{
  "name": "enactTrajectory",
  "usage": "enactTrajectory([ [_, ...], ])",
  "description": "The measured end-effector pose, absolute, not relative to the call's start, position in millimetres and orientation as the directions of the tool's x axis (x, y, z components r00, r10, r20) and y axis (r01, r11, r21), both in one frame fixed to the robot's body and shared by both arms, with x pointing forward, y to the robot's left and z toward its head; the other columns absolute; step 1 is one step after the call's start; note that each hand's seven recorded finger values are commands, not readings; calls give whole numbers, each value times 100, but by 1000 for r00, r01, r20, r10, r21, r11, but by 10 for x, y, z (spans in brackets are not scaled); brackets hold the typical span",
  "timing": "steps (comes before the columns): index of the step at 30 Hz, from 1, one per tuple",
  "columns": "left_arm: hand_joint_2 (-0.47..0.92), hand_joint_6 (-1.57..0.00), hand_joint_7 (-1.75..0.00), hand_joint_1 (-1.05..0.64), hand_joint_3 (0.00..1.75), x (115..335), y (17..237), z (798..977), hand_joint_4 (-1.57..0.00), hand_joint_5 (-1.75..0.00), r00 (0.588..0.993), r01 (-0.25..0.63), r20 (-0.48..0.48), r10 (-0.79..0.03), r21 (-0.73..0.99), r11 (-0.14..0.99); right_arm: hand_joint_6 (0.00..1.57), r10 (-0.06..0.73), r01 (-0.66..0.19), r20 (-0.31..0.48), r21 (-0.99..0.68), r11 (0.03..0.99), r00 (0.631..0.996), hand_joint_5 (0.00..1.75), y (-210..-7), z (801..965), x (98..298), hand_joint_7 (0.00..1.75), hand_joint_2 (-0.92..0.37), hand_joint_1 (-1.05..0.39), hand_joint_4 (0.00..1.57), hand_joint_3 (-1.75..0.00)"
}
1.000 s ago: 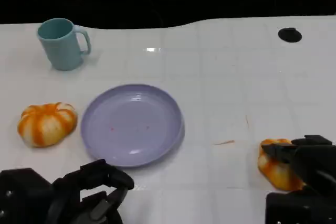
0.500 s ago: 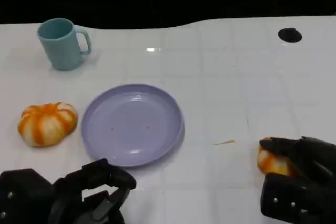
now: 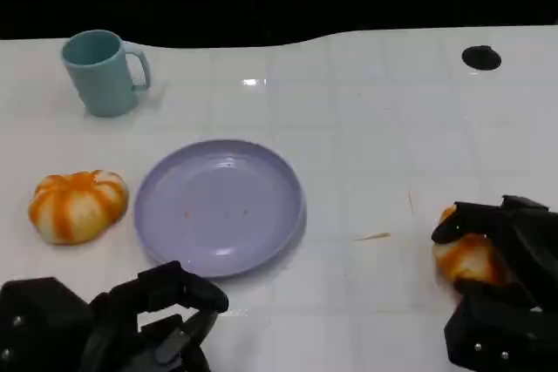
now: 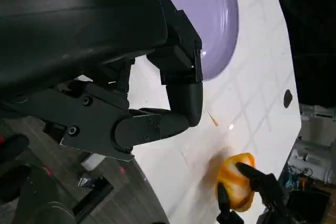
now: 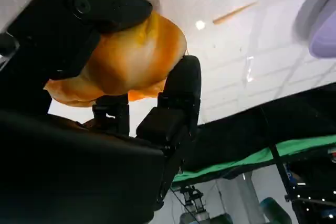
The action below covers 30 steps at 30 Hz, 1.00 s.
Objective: Grasp the bread from the table and place it into the plate.
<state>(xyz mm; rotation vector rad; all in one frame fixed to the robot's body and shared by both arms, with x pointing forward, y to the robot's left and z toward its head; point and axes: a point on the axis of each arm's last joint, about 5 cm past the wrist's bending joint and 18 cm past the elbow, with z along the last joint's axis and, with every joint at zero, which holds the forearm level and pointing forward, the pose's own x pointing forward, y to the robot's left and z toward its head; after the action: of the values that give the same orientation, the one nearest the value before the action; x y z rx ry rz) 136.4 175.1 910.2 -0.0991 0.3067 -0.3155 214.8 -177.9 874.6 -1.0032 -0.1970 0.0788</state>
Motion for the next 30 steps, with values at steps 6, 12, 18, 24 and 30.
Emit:
enactTrajectory([
  [6,92,-59,-132,-37,50,1368,1747,9117,-64,-175,905,293,-277,-322,-142,946,84,157,41,153,-832,554,976,175,-1760,8759,2159,145,-37,0,88,-117],
  [12,92,-57,-133,-36,51,1372,1734,9129,-62,-175,907,293,-275,-320,-135,947,79,167,44,180,-797,603,969,175,-1705,8790,2164,149,-35,-1,88,-120],
  [18,92,-56,-135,-35,53,1375,1729,9128,-62,-175,905,292,-281,-321,-139,946,75,199,47,232,-755,654,952,175,-1534,8930,2229,166,-22,-1,95,-142],
  [24,92,-55,-135,-34,53,1378,1725,9131,-62,-175,905,293,-279,-321,-139,946,77,266,27,290,-721,693,919,175,-1336,9004,2301,165,-27,-7,95,-132],
  [30,92,-54,-136,-33,54,1381,1719,9132,-62,-175,905,296,-278,-323,-137,945,82,333,-37,307,-683,730,891,175,-1117,9027,2389,155,-25,-6,95,-135],
])
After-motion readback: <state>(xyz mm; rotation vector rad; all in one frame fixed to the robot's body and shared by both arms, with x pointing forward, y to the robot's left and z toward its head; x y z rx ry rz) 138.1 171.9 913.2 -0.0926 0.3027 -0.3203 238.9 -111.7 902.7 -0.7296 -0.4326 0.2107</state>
